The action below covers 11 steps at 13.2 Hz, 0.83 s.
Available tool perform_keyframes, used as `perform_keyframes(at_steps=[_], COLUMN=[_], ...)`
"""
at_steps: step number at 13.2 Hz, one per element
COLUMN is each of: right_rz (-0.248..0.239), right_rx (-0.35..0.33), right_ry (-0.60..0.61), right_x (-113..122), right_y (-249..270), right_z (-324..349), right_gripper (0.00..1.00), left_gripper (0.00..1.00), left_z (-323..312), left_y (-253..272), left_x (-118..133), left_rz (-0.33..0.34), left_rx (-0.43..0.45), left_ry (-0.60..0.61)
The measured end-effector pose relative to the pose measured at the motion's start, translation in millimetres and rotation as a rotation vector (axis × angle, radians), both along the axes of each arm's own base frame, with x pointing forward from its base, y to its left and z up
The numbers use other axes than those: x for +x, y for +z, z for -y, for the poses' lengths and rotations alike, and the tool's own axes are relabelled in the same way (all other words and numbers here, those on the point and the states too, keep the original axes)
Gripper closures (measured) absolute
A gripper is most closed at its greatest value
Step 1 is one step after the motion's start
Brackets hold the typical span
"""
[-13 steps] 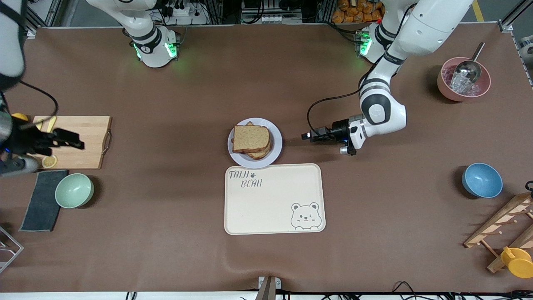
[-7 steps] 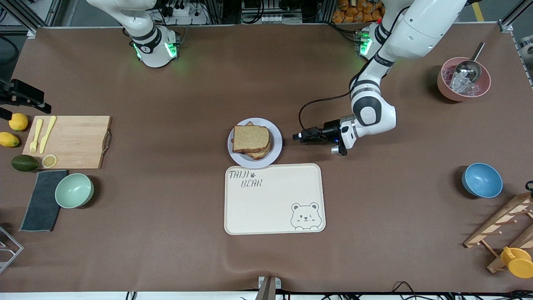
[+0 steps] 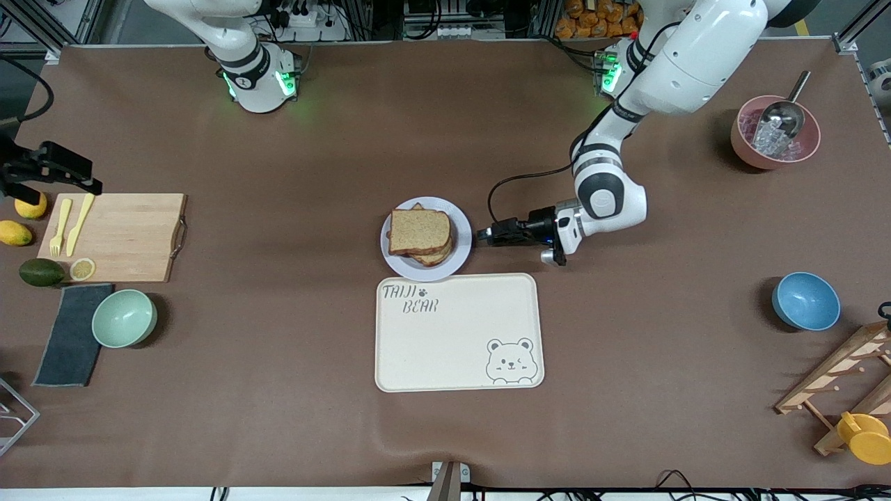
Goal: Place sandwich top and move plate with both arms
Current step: 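Grasp the white plate's rim with the left gripper, then slide the plate with the left gripper onto the white bear tray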
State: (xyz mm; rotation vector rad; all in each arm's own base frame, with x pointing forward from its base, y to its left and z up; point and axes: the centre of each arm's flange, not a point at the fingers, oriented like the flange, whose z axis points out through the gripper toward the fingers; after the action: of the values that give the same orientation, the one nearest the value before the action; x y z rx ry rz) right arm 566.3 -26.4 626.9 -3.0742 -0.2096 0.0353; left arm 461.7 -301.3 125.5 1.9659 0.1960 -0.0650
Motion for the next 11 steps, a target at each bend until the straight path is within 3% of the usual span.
perform_keyframes(at_steps=[5,11], right_rz=[0.012,0.023], right_rx=[-0.006,-0.010], right_ry=[0.014,0.017], right_x=[-0.4,0.9], right_y=[-7.5,-8.0], right_z=[-8.2,-10.3], right_gripper=[0.00,0.00], left_gripper=[0.33,0.52], left_z=[9.8,22.8], left_y=[-16.8,-24.5], left_x=[-2.4,-13.2], left_rz=[0.025,0.040], left_rx=[-0.003,-0.013], left_ry=[-0.026,-0.031])
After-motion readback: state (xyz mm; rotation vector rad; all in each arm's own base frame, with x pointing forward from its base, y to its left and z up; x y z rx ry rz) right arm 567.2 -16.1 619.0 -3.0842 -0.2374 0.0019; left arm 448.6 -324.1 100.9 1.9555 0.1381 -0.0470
